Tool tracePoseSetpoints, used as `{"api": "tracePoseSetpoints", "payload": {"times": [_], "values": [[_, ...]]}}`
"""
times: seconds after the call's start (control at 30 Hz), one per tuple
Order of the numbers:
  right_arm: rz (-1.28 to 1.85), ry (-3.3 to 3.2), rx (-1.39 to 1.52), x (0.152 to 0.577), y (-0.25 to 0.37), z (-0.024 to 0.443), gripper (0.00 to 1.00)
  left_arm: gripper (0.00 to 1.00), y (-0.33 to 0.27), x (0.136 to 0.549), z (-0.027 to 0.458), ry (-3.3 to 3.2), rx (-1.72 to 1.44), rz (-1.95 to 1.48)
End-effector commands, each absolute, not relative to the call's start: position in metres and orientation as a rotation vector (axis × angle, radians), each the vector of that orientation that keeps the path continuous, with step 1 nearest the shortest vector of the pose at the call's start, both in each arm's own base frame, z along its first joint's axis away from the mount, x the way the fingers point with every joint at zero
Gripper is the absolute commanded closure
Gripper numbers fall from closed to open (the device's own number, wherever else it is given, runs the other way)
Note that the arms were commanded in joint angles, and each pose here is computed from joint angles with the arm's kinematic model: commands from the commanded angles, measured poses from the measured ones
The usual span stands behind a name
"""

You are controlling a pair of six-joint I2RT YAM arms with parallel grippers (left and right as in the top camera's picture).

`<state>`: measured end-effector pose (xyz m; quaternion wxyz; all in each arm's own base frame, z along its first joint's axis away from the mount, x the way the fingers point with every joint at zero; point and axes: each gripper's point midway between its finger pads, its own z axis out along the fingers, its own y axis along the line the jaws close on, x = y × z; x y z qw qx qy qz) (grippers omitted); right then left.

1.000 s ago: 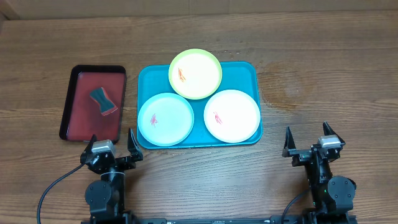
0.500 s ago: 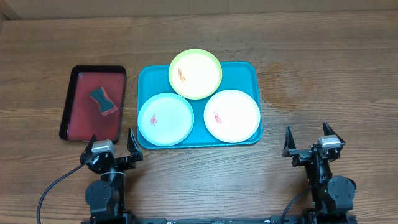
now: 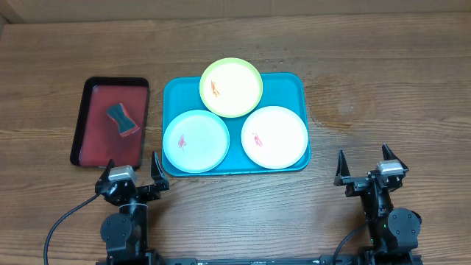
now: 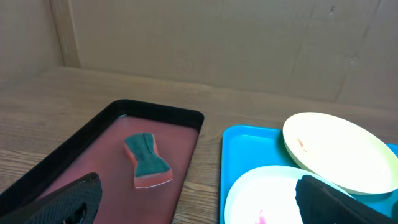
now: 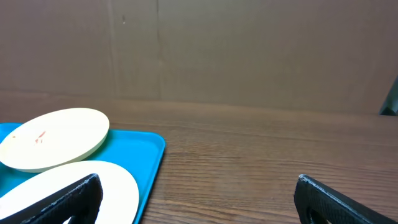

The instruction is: Clean dirty plates on tray and stack at the side

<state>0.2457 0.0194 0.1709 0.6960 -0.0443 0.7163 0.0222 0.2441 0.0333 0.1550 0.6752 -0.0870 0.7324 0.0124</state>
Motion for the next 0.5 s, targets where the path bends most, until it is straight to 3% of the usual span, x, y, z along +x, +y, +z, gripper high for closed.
{"api": "tracePoseSetpoints", "payload": {"times": [0.0,0.47], "values": [[0.042,1.593,-0.092,0.2459,0.0173,0.1695,0.00,0.01,0.0357,0.2436,0.1555,1.639,-0.188,0.051],[0.042,1.593,-0.092,0.2459,0.0173,0.1695,0.00,0.00,0.0357,0.2436,0.1555,1.639,-0.188,0.051]]}}
